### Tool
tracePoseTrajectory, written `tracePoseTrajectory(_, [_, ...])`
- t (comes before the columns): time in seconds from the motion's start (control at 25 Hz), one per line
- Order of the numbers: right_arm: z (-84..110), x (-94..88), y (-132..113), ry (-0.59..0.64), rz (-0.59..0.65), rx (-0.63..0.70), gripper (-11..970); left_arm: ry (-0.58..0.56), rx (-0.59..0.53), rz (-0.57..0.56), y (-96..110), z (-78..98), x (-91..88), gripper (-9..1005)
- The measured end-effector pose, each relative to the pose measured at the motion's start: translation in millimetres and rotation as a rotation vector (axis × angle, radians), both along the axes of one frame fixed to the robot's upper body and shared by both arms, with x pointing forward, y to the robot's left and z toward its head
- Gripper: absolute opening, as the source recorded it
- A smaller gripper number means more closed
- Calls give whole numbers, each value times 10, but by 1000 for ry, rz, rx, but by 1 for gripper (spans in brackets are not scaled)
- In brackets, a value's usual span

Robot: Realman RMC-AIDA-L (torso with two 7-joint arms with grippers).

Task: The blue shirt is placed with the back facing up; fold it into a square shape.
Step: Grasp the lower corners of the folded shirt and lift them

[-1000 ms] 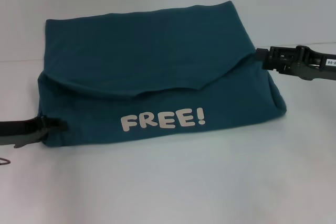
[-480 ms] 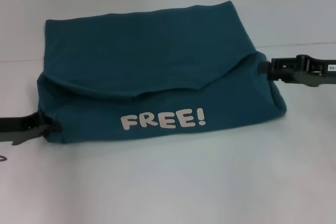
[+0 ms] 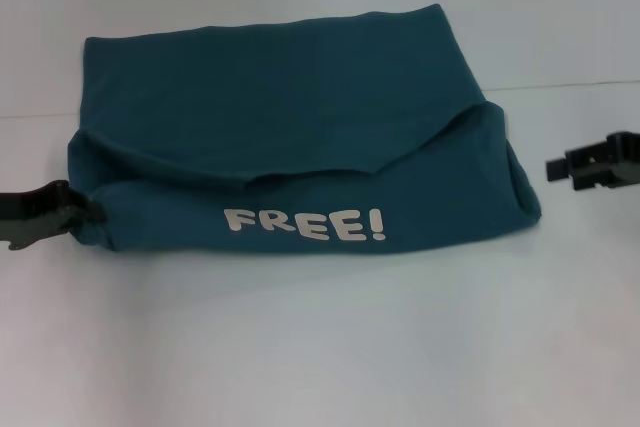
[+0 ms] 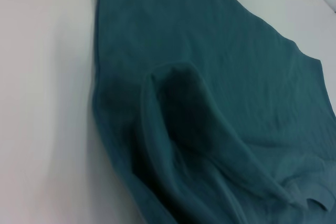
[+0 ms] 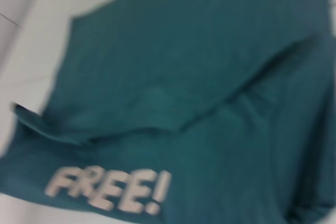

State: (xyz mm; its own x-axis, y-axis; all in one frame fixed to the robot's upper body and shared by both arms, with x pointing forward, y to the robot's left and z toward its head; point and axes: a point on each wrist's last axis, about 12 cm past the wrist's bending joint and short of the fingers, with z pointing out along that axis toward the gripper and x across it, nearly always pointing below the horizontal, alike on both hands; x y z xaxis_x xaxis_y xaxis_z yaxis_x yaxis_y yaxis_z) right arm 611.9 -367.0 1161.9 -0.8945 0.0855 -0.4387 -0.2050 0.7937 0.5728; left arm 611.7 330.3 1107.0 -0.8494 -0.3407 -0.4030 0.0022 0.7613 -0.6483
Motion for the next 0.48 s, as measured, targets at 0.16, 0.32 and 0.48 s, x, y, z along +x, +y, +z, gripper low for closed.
tracePoseTrajectory(0.16, [-61, 7, -28, 9, 5, -78, 580, 0, -3, -7, -17, 16, 12, 52])
tracePoseTrajectory(0.32, [-157, 35, 31, -15, 12, -126, 580, 0, -7, -11, -40, 16, 16, 51])
tracePoseTrajectory(0.48, [-274, 87, 143, -38, 5, -174, 580, 4, -12, -12, -65, -4, 10, 51])
